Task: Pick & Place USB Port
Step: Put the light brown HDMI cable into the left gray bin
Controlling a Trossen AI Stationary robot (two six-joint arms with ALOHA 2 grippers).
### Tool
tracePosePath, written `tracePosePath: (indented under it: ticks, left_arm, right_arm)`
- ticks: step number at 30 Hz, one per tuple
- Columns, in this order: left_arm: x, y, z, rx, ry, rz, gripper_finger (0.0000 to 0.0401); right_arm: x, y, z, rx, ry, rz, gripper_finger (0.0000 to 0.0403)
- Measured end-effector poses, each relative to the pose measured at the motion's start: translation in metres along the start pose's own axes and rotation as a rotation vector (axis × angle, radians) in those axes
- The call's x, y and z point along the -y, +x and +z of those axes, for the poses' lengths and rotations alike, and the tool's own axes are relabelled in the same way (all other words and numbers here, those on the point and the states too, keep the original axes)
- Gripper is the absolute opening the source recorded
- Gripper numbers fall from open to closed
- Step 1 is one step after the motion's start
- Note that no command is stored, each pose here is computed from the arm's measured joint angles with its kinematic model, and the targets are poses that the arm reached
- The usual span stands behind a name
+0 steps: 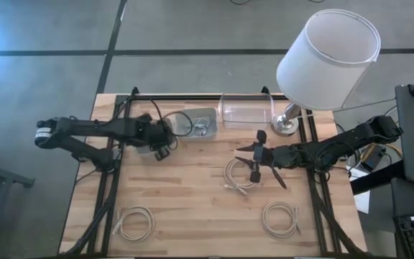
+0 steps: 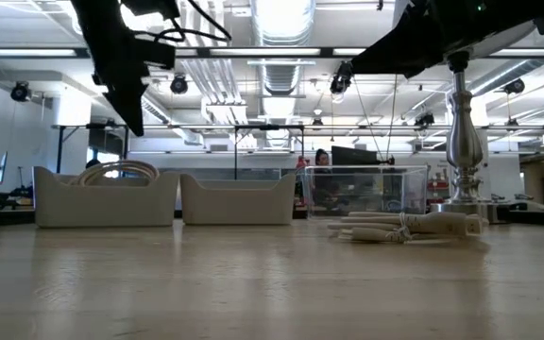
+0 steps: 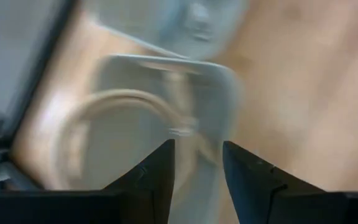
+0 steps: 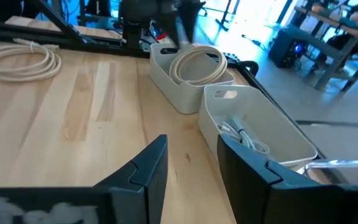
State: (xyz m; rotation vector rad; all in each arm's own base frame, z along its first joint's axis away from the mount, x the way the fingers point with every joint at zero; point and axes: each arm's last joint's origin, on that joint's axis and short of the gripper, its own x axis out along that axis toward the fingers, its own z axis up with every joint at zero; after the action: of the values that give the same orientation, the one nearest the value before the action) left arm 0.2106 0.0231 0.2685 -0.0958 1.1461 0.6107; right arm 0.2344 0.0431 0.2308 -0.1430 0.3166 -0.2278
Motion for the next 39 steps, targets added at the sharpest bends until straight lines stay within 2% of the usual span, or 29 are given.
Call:
tracePosePath:
  ticks: [5, 10, 13, 22, 26, 33, 36, 39]
  left_arm:
    - [0.027, -0.011, -0.011, -0.028, 0.1, -0.184, 0.0138]
    - [0.057, -0.025, -0.032, -0.02, 0.225, -0.267, 0.0138]
    - [0.074, -0.034, -0.049, -0.032, 0.277, -0.328, 0.0138]
    - [0.116, -0.05, -0.114, -0.034, 0.545, -0.52, 0.0138]
    - [0.127, -0.043, -0.133, -0.009, 0.523, -0.588, 0.0138]
    - [0.134, -0.018, -0.15, -0.01, 0.458, -0.678, 0.0138]
    - [0.136, -0.012, -0.156, -0.065, 0.449, -0.751, 0.0138]
    - [0.134, -0.008, -0.161, -0.12, 0.458, -0.767, 0.0136]
  right_arm:
    - [0.0, 0.0, 0.0, 0.001, -0.046, 0.0, 0.014]
    - [0.0, 0.0, 0.0, 0.001, -0.054, 0.0, 0.0141]
    - [0.0, 0.0, 0.0, 0.001, -0.053, 0.0, 0.0139]
    - [0.0, 0.0, 0.0, 0.001, -0.027, 0.0, 0.0144]
    - [0.0, 0.0, 0.0, 0.001, -0.024, 0.0, 0.0141]
    - [0.0, 0.0, 0.0, 0.001, -0.024, -0.001, 0.0137]
    - [0.0, 0.0, 0.0, 0.001, -0.026, 0.0, 0.0141]
    - [0.0, 0.0, 0.0, 0.0, -0.028, 0.0, 0.0145]
